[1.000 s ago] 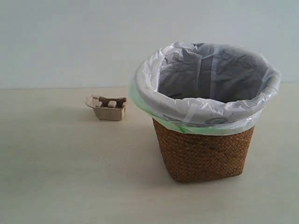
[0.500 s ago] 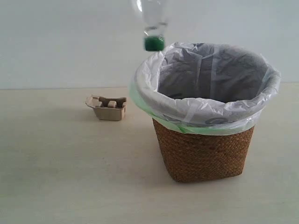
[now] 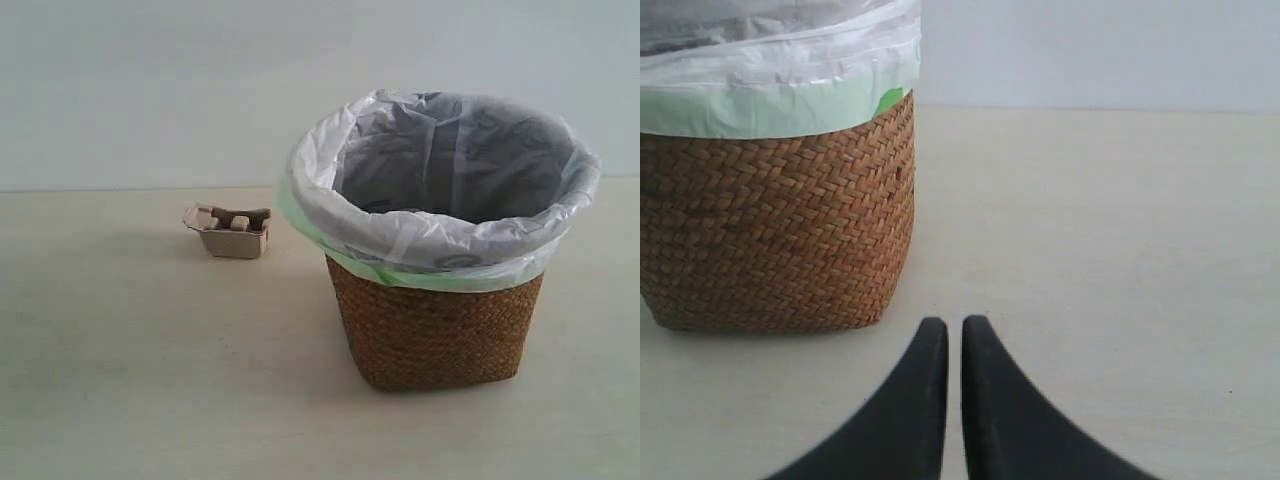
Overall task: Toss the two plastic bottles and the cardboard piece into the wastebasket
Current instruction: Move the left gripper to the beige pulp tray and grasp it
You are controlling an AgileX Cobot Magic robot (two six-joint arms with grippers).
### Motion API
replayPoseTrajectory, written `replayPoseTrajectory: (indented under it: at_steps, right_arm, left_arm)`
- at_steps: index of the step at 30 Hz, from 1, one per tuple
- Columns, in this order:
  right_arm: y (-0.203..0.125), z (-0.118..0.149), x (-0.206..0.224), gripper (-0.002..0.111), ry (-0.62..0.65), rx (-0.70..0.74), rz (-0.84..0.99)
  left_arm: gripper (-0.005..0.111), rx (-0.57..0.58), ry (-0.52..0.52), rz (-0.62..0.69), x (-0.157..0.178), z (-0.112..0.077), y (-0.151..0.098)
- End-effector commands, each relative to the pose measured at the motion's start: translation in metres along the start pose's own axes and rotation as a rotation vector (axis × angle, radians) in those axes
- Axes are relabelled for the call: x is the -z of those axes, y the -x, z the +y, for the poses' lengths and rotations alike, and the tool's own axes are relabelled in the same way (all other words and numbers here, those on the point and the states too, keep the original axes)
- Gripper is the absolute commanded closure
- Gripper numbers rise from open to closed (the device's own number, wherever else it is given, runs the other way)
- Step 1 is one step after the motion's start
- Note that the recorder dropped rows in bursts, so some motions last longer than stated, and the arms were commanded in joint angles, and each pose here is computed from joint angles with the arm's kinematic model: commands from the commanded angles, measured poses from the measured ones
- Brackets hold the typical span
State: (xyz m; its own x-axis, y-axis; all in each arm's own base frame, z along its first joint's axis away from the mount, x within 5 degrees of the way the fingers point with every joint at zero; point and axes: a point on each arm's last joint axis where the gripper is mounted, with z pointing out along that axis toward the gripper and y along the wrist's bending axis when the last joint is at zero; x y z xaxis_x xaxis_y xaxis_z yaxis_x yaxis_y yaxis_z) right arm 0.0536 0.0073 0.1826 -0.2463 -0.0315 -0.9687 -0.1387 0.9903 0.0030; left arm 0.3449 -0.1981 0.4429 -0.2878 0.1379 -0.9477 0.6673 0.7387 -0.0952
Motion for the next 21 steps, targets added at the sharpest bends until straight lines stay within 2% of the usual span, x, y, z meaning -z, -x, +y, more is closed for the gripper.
replayPoseTrajectory:
  at_steps: [1,3,4,7,11,14,21]
  right_arm:
    - [0.001,0.000,0.001,0.106,-0.001,0.013,-0.016]
    - [0.001,0.000,0.001,0.106,-0.001,0.013,-0.016]
    - [0.001,0.000,0.001,0.106,-0.001,0.013,-0.016]
    - [0.001,0.000,0.001,0.106,-0.001,0.013,-0.016]
    - [0.001,0.000,0.001,0.106,-0.001,0.013,-0.016]
    - [0.001,0.000,0.001,0.106,-0.001,0.013,-0.016]
    - [0.001,0.000,0.001,0.106,-0.001,0.013,-0.016]
  left_arm:
    - [0.040,-0.105,0.168,0.131,0.007,0.029,-0.011]
    - [0.049,-0.125,0.255,0.221,0.011,0.045,-0.019]
    - [0.050,-0.097,0.291,0.249,0.012,0.053,-0.023]
    - [0.045,-0.045,0.372,0.357,0.005,0.076,-0.044]
    - [0.025,0.011,0.383,0.473,-0.014,0.095,-0.074]
    - [0.017,0.045,0.373,0.528,-0.034,0.103,-0.095]
    - [0.015,0.131,0.344,0.578,-0.084,0.118,-0.144]
